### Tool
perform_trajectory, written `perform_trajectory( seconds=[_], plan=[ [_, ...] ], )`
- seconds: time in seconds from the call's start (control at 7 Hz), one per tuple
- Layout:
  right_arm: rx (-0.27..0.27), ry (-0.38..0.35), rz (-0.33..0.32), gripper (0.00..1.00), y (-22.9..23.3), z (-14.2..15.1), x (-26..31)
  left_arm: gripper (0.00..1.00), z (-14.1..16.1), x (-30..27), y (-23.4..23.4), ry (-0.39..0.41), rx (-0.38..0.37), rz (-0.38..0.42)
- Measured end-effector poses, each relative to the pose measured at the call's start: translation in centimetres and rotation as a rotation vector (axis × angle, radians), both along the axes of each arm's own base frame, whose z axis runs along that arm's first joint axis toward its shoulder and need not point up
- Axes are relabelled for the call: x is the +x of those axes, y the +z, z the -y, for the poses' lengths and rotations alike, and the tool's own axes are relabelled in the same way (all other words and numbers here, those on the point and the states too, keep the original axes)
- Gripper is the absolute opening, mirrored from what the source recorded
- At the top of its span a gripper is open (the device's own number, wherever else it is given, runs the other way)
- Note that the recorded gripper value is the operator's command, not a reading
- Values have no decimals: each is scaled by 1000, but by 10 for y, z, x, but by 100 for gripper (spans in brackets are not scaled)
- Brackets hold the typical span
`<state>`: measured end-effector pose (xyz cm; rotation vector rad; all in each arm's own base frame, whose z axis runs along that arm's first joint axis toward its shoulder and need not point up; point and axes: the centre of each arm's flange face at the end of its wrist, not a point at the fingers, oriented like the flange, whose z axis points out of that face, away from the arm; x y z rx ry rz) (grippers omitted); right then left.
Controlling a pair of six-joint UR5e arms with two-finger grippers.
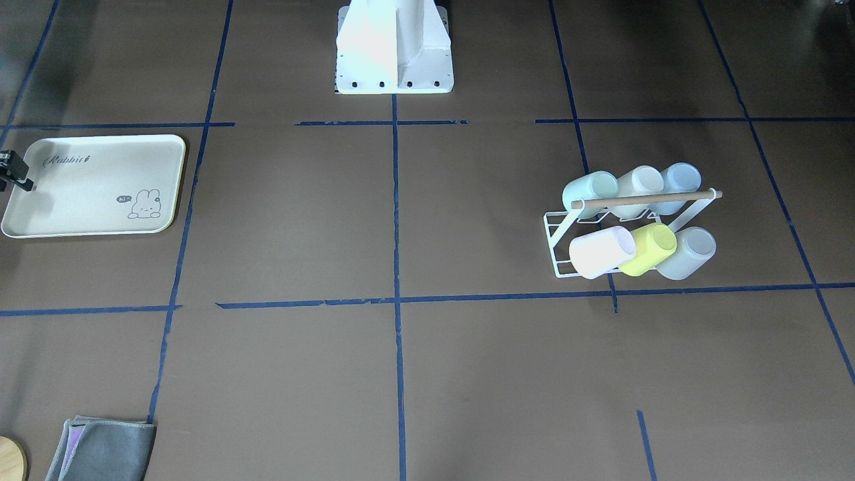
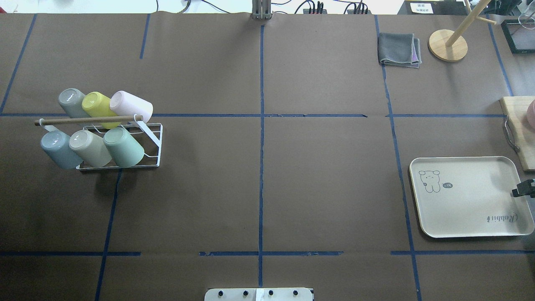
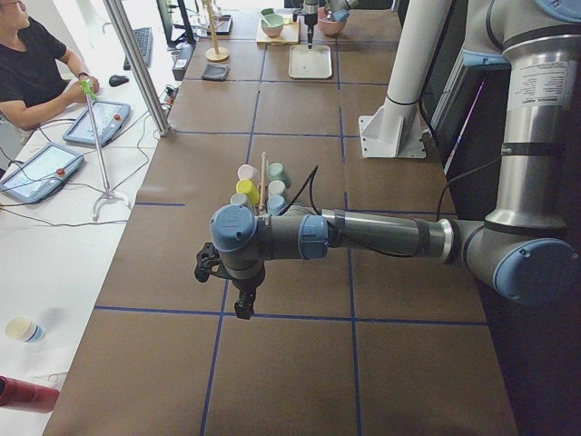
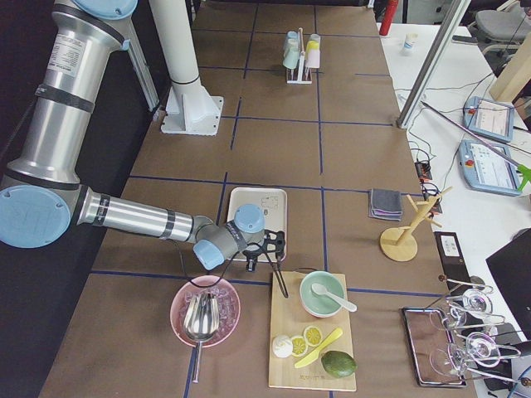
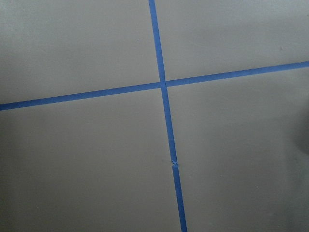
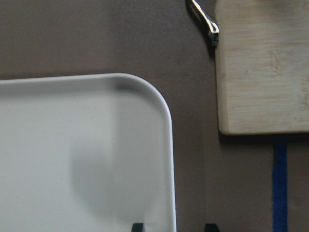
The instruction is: Pick up and place green cup on tray
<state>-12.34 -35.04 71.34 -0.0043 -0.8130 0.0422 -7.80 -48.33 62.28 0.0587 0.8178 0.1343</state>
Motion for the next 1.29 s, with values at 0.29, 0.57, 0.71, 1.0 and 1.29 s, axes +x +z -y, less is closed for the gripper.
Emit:
perform_trajectory(
  seconds=[0.29,0.57,0.71,1.0,1.29],
  plan=[
    [3,5,-4,32,0,1,1,100,0,0,-1,0,1,0],
    [10,9,-8,33,-1,4,-1,100,1,0,-1,-1,0,-1],
    [14,10,-10,33,-2,5,-1,100,0,0,-1,-1,-1,-1],
    [16,9,-11,32,-2,6,-2,100,0,0,0,-1,-2,-2],
    [15,8,-12,32,-2,6,-3,100,0,0,0,-1,-2,-2]
  ],
)
